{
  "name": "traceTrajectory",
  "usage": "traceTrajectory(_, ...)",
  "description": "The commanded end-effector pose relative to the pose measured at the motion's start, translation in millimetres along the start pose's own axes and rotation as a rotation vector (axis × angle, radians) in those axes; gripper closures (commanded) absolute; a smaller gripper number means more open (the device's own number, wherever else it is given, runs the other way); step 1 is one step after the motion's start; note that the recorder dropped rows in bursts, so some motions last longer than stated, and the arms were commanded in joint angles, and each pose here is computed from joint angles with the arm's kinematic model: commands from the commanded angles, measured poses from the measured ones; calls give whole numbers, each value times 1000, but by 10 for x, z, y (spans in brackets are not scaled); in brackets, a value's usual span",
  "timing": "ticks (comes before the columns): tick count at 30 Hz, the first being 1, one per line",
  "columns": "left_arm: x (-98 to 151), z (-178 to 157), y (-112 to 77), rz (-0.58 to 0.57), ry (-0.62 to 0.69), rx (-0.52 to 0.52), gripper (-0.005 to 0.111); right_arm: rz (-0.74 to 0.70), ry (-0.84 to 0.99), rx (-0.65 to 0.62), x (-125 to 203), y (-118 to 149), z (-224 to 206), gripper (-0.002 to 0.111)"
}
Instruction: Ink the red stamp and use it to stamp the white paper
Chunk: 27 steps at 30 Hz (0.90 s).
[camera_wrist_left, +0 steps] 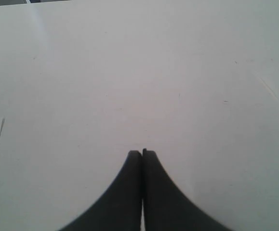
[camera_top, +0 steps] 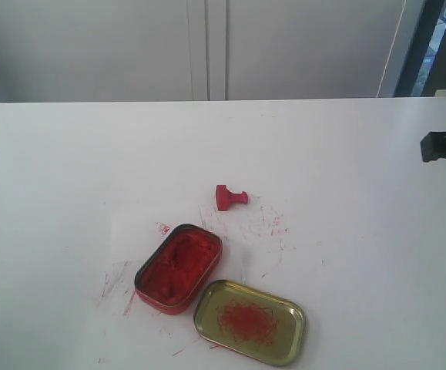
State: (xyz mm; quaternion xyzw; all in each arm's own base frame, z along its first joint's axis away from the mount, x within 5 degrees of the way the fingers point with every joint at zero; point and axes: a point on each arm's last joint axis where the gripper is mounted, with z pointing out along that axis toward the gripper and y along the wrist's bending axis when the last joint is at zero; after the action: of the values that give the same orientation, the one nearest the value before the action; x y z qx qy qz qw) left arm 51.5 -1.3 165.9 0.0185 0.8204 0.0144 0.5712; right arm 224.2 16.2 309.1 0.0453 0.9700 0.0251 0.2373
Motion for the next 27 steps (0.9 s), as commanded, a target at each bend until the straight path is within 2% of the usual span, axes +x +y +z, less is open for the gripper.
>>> traceTrajectory(1,-7,0,2,0,5,-2,107,-19,-143,-10,166,-50,-175,108)
traceTrajectory(18,-7,0,2,0,5,-2,107,-65,-547,-58,918,-174,-732,108)
traceTrajectory(27,-7,0,2,0,5,-2,107,-103,-828,-32,1359,-281,-903,108)
